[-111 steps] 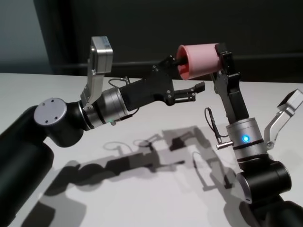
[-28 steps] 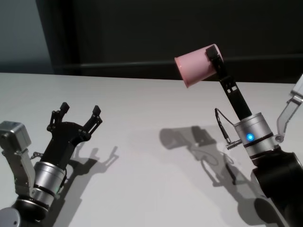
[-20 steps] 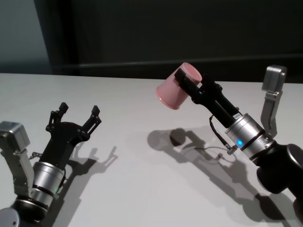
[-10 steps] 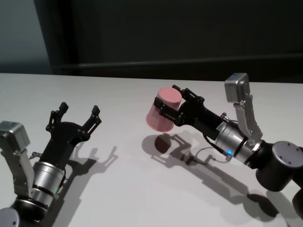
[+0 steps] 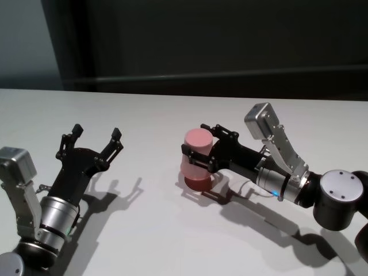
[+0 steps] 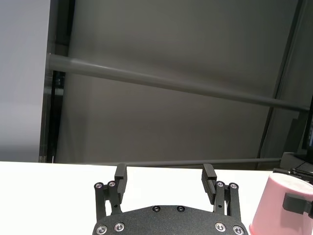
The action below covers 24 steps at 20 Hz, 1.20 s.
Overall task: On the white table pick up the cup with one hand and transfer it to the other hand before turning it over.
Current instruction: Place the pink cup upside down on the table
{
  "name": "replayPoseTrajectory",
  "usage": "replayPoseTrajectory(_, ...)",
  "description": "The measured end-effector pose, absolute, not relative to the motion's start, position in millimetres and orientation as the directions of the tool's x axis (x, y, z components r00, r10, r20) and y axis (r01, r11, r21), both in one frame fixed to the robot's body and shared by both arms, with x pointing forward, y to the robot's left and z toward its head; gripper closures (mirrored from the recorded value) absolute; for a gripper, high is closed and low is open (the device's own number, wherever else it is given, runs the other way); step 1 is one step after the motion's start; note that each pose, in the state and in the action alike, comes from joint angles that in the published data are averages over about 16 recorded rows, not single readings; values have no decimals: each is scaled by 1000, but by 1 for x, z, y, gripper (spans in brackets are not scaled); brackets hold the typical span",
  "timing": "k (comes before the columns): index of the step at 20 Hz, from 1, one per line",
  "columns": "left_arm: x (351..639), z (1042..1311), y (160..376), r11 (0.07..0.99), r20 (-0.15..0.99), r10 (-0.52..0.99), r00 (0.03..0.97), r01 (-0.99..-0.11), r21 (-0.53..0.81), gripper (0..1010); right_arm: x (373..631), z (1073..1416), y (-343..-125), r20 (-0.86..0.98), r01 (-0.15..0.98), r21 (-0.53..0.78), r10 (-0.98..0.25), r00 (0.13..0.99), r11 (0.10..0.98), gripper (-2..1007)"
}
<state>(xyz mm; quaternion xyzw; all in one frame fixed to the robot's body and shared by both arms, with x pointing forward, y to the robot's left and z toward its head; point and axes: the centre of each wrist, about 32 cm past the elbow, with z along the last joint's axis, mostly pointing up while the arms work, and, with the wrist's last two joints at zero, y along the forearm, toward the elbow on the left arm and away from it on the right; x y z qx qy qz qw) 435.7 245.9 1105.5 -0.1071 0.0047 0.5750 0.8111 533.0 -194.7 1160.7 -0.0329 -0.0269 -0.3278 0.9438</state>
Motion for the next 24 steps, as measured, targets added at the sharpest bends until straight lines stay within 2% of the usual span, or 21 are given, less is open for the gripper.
replayPoseTrajectory(8, 436, 1106, 246, 316, -131, 932, 339, -934, -168, 7, 534, 1155, -193, 93, 611, -90, -604, 792, 787, 249)
replayPoseTrajectory(24, 436, 1106, 246, 316, -131, 932, 339, -934, -168, 7, 537, 1142, -184, 36, 601, -89, -601, 799, 794, 249)
